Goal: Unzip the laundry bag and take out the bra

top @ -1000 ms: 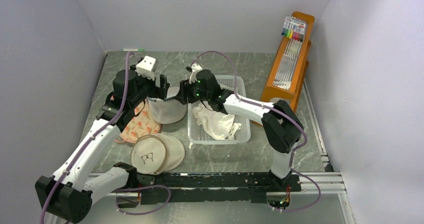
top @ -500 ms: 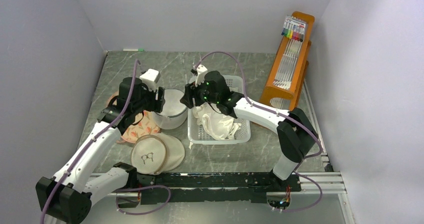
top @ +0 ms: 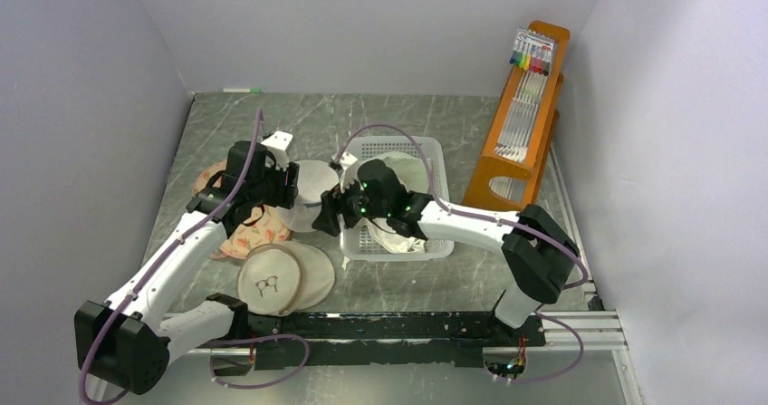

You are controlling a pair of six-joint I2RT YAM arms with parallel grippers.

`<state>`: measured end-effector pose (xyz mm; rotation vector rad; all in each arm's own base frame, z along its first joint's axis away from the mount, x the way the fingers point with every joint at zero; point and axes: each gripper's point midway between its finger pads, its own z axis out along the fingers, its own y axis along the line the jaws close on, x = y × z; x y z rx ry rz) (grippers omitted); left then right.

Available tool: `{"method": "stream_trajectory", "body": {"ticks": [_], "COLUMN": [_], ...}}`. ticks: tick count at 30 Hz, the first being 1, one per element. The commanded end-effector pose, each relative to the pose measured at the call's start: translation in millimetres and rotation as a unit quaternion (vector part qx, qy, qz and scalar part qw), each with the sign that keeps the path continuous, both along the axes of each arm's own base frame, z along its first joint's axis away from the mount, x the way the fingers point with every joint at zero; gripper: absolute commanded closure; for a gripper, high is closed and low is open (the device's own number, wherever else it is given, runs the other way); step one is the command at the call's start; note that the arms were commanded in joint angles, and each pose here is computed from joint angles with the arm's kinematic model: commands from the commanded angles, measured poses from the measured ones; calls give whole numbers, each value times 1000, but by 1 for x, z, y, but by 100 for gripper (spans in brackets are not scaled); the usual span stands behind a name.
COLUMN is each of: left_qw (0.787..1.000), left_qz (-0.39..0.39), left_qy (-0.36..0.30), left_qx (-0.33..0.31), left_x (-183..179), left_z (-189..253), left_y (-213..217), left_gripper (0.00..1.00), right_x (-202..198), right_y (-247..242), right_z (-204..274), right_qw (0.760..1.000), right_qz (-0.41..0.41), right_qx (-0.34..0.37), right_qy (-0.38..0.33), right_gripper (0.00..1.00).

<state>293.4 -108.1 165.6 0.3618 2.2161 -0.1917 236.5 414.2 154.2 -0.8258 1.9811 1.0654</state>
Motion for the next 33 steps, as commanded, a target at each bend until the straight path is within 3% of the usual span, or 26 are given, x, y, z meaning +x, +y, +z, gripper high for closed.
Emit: {"method": "stream_trajectory", "body": {"ticks": [1,3,9,14,19,25,33], "left_qw": [1000,1000,1000,1000,1000,999,999], "left_qz": [8,9,10,9,7,10,1], "left_qy": [-2,-5,-11,-17,-28,-37,-42], "left_qx": [1,0,-4,-5,-9,-10,-16], "left_x": [-2,-2,-3,-3,-4,-5,-5], "left_z": [3,5,8,12,17,21,24], "left_y": [1,2,2,2,1,2,-1], "left_gripper": [33,33,32,31,30,29,29], "right_x": [-10,-7,40,88,148,198,229], "right_y": [0,-9,-61,-97,-128,-136,-137], "right_z": [9,1,-2,11,-2,-24,-60], "right_qw": [1000,1000,981,962,923,901,902], "right_qz": [1,-14,-152,-241,-351,-385,-382], "right_qx": [11,-19,-114,-113,-154,-198,-199], "right_qy": [-2,-8,-46,-50,-44,-44,-31], "right_gripper": [32,31,10,8,8,12,12]}}
